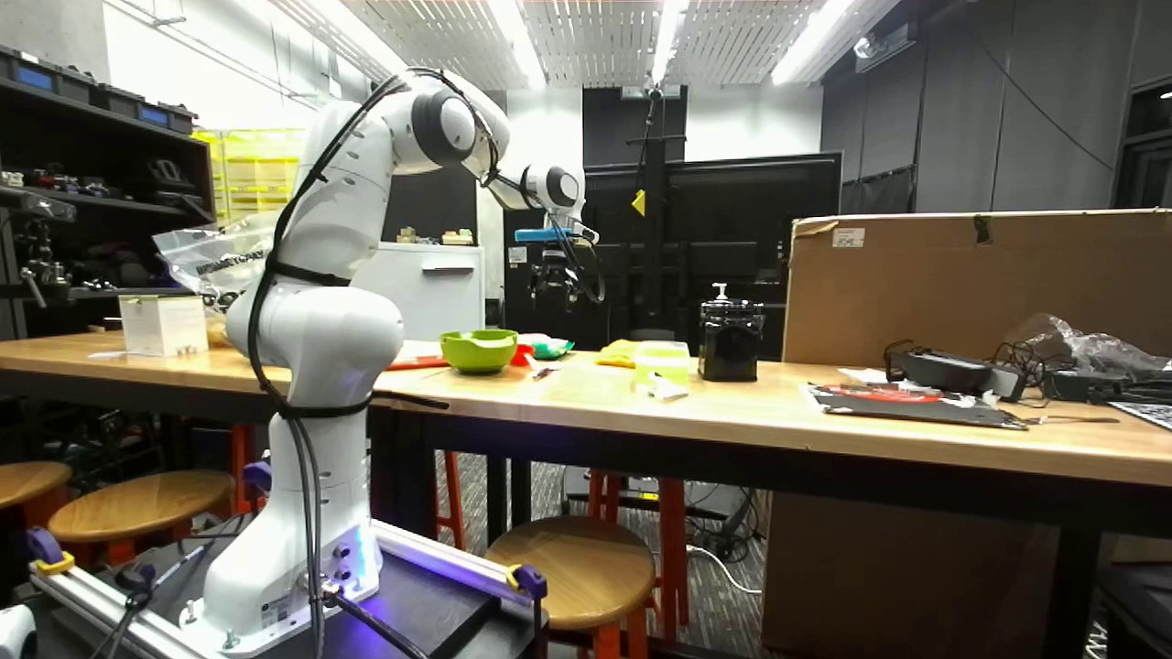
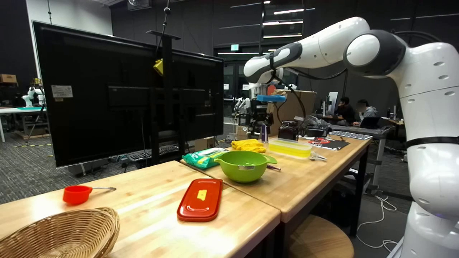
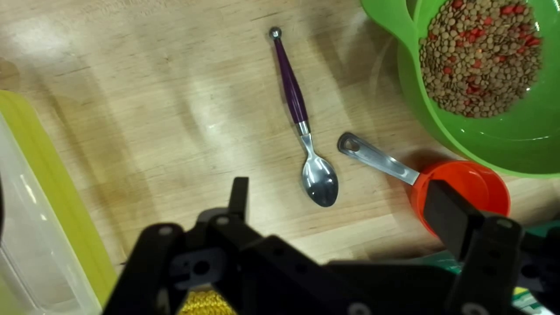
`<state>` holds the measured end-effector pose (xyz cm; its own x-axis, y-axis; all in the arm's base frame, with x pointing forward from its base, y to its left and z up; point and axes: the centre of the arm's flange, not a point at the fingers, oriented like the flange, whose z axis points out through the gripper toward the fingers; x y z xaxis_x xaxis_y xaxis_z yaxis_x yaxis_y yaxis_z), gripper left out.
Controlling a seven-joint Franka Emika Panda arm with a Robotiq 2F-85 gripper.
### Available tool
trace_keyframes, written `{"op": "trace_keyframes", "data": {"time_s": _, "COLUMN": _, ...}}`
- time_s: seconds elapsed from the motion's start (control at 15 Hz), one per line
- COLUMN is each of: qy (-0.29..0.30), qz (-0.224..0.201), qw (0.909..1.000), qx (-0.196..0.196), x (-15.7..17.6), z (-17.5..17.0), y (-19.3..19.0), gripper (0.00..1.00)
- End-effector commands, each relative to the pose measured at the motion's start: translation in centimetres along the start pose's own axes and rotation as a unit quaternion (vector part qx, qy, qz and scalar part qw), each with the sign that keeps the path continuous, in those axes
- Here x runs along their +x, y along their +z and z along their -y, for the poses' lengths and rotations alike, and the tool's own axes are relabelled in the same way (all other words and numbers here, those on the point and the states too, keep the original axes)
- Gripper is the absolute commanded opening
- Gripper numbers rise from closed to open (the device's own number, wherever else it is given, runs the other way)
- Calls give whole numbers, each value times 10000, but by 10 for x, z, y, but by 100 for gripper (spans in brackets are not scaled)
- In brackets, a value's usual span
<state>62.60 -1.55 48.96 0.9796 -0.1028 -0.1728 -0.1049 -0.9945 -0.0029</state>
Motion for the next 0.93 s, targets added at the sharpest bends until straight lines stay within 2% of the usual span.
{"op": "trace_keyframes", "data": {"time_s": 0.0, "qy": 17, "qz": 0, "qw": 10000, "qx": 43, "x": 4, "z": -5, "y": 1, "gripper": 100}}
{"op": "trace_keyframes", "data": {"time_s": 0.47, "qy": 10, "qz": 106, "qw": 9999, "qx": 64, "x": 21, "z": -38, "y": -1, "gripper": 100}}
{"op": "trace_keyframes", "data": {"time_s": 0.53, "qy": 73, "qz": 67, "qw": 9999, "qx": 20, "x": 12, "z": -30, "y": 8, "gripper": 100}}
{"op": "trace_keyframes", "data": {"time_s": 0.87, "qy": 72, "qz": 73, "qw": 9999, "qx": 31, "x": 17, "z": -38, "y": 7, "gripper": 100}}
